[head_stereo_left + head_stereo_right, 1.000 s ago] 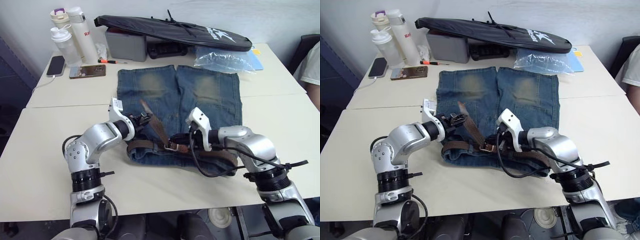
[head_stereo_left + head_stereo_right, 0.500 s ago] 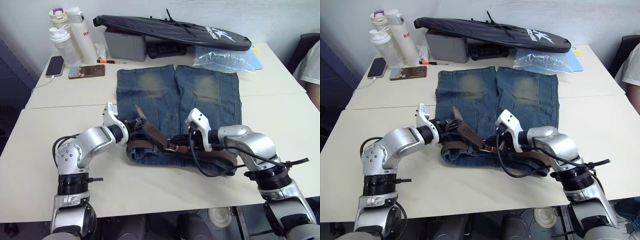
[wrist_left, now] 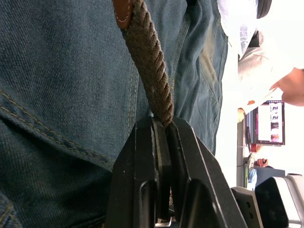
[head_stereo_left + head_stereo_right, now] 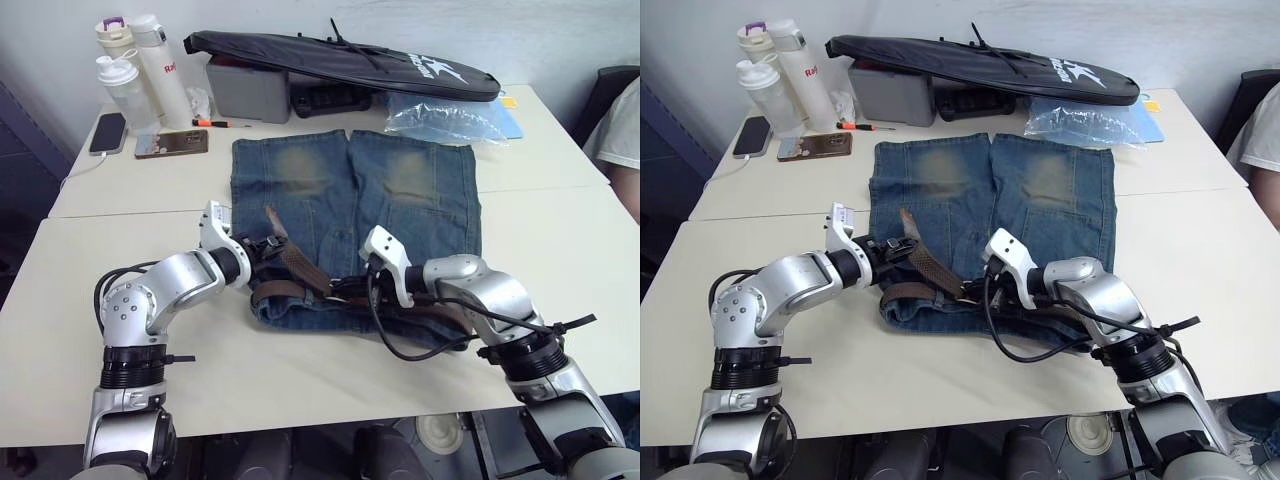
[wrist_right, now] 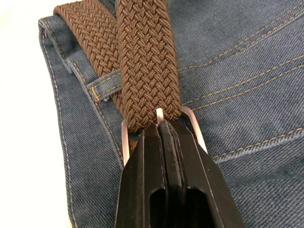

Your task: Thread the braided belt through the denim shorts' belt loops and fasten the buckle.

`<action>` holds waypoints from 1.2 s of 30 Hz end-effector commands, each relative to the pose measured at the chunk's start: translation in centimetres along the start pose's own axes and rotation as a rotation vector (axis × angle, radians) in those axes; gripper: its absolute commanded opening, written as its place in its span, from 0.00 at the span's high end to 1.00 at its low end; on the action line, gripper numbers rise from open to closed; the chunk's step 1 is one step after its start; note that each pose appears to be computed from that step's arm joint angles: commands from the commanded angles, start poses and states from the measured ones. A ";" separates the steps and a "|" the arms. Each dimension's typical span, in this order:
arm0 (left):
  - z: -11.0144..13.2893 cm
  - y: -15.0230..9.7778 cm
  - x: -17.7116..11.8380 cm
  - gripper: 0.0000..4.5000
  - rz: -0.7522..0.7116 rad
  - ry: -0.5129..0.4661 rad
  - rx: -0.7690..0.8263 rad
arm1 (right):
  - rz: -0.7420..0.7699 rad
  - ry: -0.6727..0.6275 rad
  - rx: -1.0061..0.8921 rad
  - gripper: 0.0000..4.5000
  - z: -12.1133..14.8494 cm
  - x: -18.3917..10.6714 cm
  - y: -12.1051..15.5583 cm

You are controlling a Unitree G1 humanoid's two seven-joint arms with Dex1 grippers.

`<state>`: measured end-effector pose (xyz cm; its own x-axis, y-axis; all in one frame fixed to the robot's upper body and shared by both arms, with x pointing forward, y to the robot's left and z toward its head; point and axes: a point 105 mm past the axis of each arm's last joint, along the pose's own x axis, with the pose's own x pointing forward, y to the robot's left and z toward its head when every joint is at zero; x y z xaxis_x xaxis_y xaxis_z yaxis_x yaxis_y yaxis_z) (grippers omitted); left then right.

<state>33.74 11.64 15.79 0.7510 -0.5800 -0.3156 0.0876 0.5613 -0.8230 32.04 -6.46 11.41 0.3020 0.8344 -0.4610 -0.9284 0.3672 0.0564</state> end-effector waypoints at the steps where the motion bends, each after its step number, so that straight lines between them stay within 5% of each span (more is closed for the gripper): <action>1: 0.1 -1.8 0.1 1.00 -0.070 -0.012 0.019 | -0.013 0.129 0.095 0.98 -2.3 1.0 -0.3; 15: 0.4 -5.6 2.7 1.00 -0.209 0.024 0.063 | 0.112 0.461 0.145 0.98 -7.8 1.6 0.9; 22: -1.3 -8.8 4.9 1.00 -0.313 0.152 0.150 | 0.117 0.635 0.004 0.98 -9.6 1.9 1.1; 29: -2.7 -12.5 6.9 1.00 -0.409 0.262 0.214 | 0.116 0.639 -0.026 0.98 -9.5 2.9 1.9; 36: -5.4 -13.3 9.8 1.00 -0.409 0.367 0.288 | 0.069 0.628 -0.107 0.98 -9.1 2.7 2.1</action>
<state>37.96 -0.90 17.72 0.4564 -0.8362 -0.3042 0.3915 0.4957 -0.7753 32.38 -5.46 10.28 0.2590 0.6160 -0.7440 -0.9629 0.2249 -0.1490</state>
